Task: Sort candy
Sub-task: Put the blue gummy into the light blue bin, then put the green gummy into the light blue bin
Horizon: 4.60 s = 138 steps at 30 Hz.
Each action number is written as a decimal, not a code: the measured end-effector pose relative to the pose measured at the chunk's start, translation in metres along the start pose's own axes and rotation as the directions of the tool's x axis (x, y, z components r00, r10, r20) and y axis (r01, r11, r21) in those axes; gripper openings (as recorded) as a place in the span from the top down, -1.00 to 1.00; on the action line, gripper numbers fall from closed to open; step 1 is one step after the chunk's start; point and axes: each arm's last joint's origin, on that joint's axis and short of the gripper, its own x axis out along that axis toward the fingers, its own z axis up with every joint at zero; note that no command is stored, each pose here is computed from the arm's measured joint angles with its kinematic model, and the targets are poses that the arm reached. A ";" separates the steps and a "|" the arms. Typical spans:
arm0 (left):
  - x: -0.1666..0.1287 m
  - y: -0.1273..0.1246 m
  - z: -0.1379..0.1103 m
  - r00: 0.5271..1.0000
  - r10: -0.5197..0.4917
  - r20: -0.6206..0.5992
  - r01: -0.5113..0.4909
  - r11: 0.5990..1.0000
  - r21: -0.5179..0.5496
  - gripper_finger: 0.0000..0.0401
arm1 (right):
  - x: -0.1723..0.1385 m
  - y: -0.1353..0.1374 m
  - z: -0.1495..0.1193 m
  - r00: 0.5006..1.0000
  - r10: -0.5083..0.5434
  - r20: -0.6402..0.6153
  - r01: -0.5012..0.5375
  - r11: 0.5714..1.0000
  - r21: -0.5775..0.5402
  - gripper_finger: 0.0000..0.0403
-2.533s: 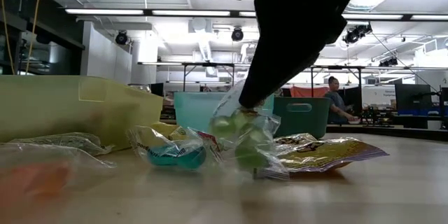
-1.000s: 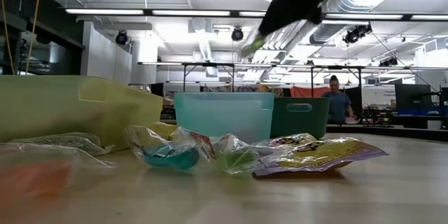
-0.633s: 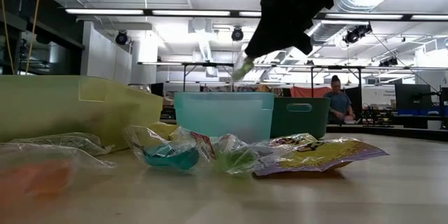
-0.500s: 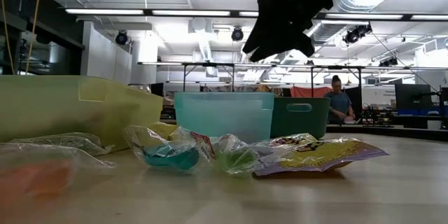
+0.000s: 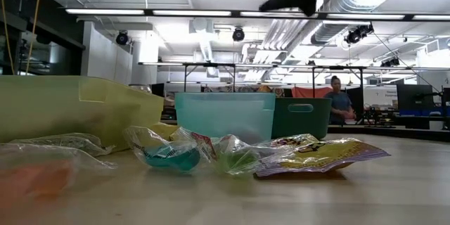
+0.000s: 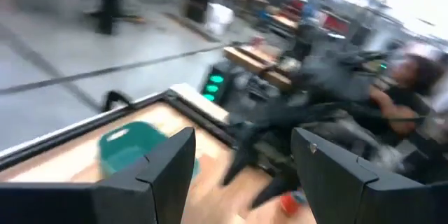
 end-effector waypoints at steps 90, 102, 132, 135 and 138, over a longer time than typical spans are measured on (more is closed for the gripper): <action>0.151 0.129 -0.052 0.942 -0.109 -0.319 0.178 0.964 0.196 1.00 | -0.063 -0.060 0.025 0.947 -0.309 0.086 0.275 0.921 0.275 -0.10; 0.121 0.059 -0.129 0.929 -0.159 -0.334 0.250 0.935 0.250 1.00 | -0.075 -0.043 0.016 0.969 -0.239 0.064 0.232 0.966 0.111 -0.10; 0.106 0.047 -0.132 0.890 -0.133 -0.437 0.276 0.918 0.283 -0.11 | -0.075 -0.028 0.015 0.988 -0.129 0.081 0.106 0.966 0.235 -0.10; 0.097 0.043 -0.107 0.906 -0.155 -0.394 0.297 0.897 0.328 -0.11 | -0.070 -0.019 0.023 0.993 0.018 0.120 -0.048 0.967 0.252 -0.10; 0.084 0.045 -0.082 0.930 -0.174 -0.324 0.288 0.893 0.345 -0.11 | -0.057 -0.003 0.027 0.966 0.222 0.135 -0.249 0.939 0.237 -0.10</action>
